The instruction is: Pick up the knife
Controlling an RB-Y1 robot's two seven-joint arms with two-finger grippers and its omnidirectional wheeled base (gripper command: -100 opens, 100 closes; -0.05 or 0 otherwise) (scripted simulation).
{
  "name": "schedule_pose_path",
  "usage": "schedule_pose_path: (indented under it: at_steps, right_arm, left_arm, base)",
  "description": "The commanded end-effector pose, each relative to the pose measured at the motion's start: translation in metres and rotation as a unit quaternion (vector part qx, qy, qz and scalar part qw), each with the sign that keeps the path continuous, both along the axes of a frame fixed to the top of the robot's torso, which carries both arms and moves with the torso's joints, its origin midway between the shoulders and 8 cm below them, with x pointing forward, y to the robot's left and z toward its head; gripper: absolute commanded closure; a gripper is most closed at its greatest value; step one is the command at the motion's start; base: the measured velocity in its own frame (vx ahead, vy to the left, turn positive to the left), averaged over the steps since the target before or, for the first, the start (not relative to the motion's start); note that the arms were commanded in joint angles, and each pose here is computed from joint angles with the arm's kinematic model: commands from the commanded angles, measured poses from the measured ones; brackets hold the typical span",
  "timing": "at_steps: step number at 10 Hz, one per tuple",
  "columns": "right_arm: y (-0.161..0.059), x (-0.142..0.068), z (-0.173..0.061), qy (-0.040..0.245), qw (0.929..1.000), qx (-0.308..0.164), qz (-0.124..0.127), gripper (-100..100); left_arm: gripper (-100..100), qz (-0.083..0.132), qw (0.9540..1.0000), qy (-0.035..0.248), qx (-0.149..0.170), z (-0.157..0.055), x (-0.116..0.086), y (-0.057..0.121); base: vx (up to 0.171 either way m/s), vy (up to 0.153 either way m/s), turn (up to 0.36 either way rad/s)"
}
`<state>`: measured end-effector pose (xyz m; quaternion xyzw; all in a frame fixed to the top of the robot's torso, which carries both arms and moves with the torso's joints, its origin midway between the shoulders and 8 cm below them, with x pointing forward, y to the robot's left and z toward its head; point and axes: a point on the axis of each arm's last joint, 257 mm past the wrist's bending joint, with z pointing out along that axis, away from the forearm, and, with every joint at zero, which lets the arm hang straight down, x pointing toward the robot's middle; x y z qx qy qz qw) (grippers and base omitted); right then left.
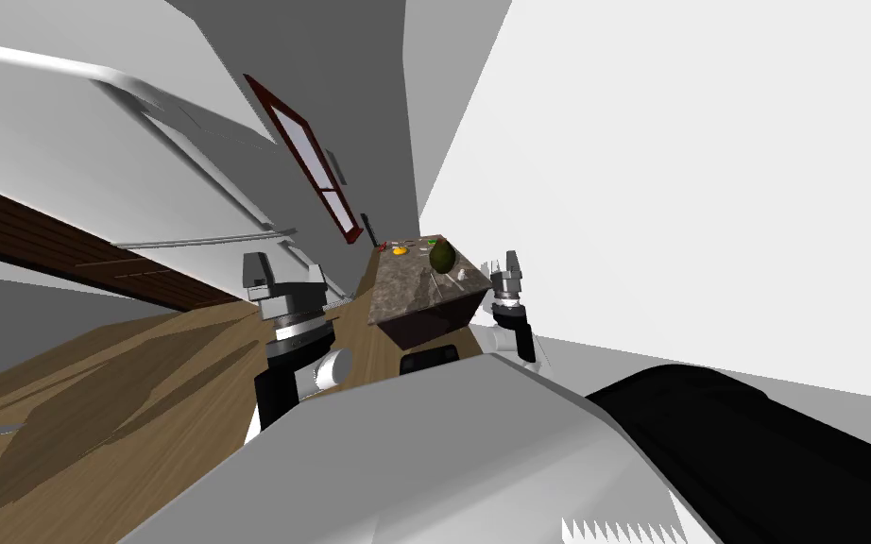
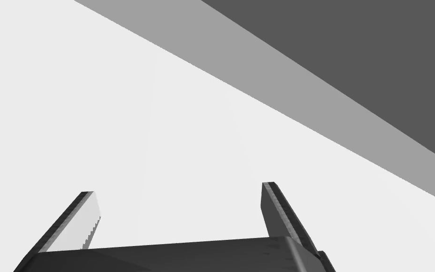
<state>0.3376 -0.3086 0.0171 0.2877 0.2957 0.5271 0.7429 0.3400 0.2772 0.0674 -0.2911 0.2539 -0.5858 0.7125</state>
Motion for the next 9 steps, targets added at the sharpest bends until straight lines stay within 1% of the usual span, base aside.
schedule_pose_path:
  at_steps: [1, 3, 6, 7, 9]
  right_arm:
    - [0.006, 0.001, -0.006, 0.009, 0.9994, -0.032, 0.002, -100]
    - [0.012, 0.001, -0.016, 0.023, 0.9972, -0.071, 0.004, -100]
    - [0.021, 0.001, -0.045, 0.053, 0.9886, -0.140, 0.013, -100]
    - [0.023, 0.002, -0.045, 0.055, 0.9875, -0.147, 0.012, -100]
    - [0.029, 0.000, -0.072, 0.081, 0.9771, -0.195, 0.026, -100]
  left_arm:
    - [0, 0.000, 1.0000, 0.000, 0.000, 0.000, 0.000, 0.000]
    - [0, 0.000, 1.0000, 0.000, 0.000, 0.000, 0.000, 0.000]
    - [0, 0.000, 1.0000, 0.000, 0.000, 0.000, 0.000, 0.000]
    - [0, 0.000, 1.0000, 0.000, 0.000, 0.000, 0.000, 0.000]
    - [0, 0.000, 1.0000, 0.000, 0.000, 0.000, 0.000, 0.000]
  base:
    - [-0.048, 0.038, 0.048]
    - [-0.098, 0.057, 0.067]
    - [-0.112, 0.050, 0.090]
    - [-0.084, 0.052, 0.025]
    - [-0.095, 0.066, 0.126]
